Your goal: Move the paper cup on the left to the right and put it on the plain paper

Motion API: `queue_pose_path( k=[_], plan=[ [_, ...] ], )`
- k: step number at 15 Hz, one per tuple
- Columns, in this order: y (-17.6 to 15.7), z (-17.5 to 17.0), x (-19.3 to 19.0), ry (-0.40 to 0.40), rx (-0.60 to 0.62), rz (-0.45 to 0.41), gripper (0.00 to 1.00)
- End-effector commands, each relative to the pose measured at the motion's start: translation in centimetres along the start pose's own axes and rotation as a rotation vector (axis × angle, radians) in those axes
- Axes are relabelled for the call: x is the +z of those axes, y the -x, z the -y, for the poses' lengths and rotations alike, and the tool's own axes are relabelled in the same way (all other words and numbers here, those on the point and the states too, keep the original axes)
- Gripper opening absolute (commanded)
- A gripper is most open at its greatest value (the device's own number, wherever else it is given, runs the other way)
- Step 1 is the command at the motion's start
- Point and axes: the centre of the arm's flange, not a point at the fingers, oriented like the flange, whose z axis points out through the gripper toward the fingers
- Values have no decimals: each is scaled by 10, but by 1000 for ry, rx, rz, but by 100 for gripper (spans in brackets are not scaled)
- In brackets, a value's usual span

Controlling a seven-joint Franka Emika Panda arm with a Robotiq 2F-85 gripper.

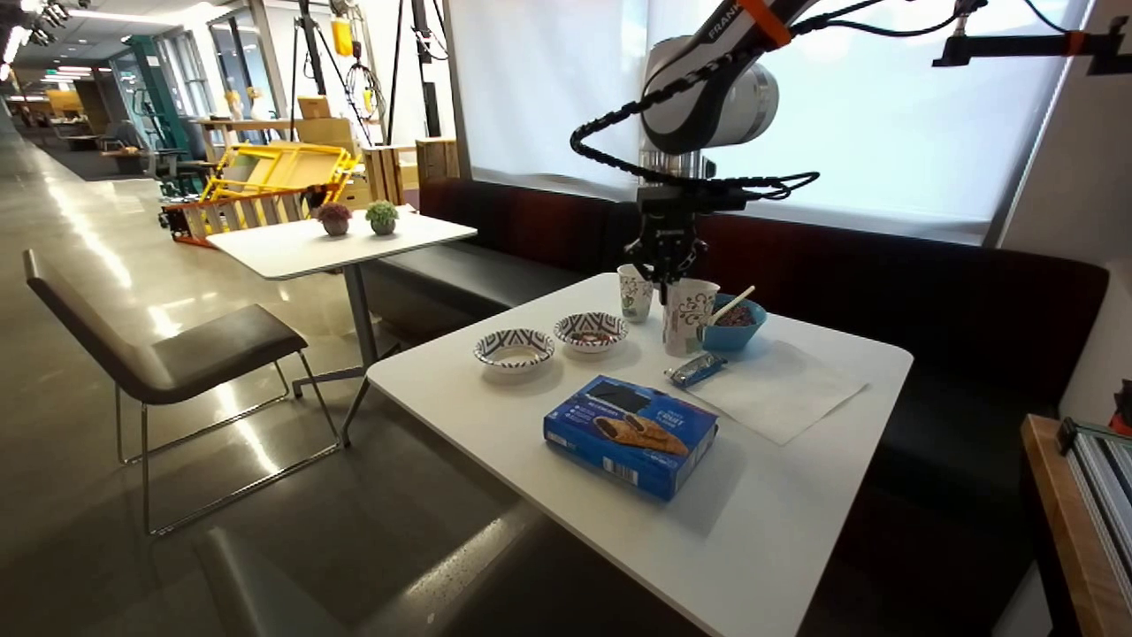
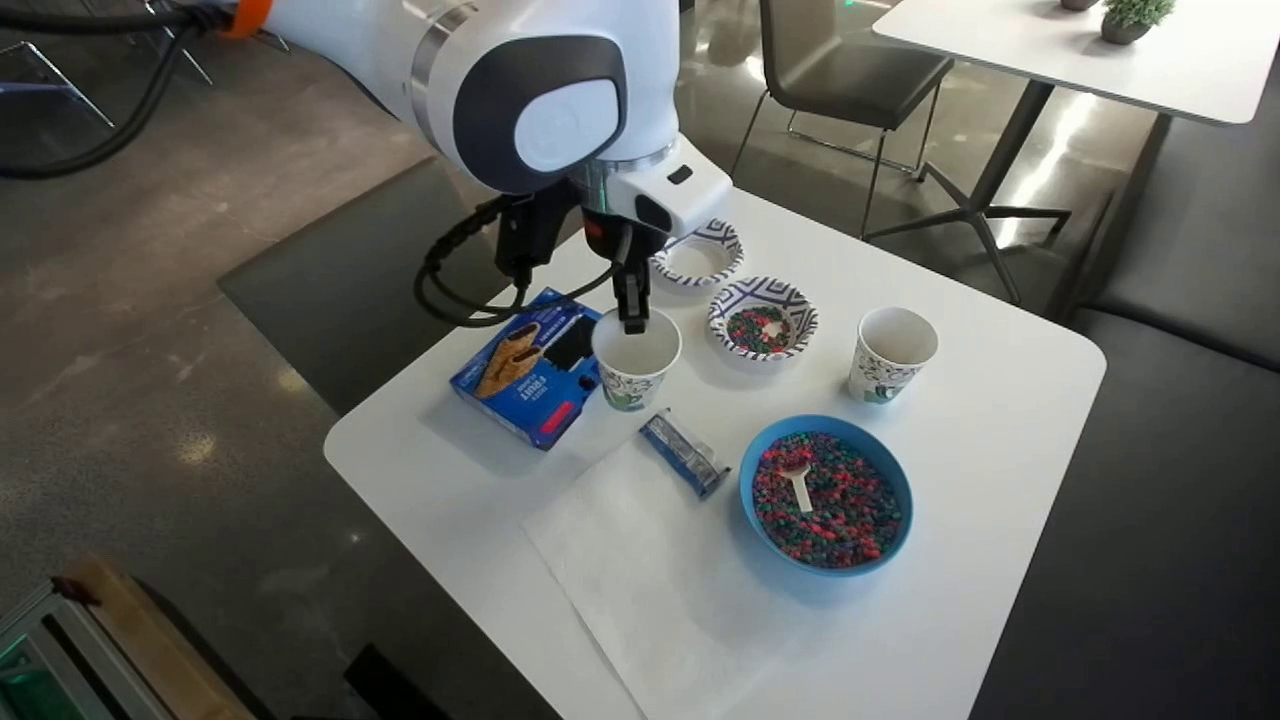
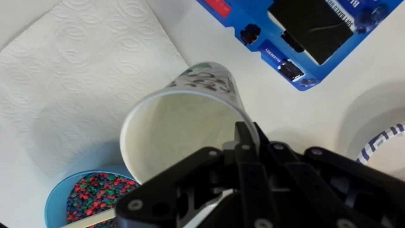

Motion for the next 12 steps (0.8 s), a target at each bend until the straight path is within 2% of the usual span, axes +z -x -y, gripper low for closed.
queue_pose_path(
  k=[1,5,12],
  plan=[
    [1,1,0,-1,-2,1,1],
    [-9,-30,11,-5,-22,-5,1],
    [-20,-95,56,32,-2,13,1]
  ],
)
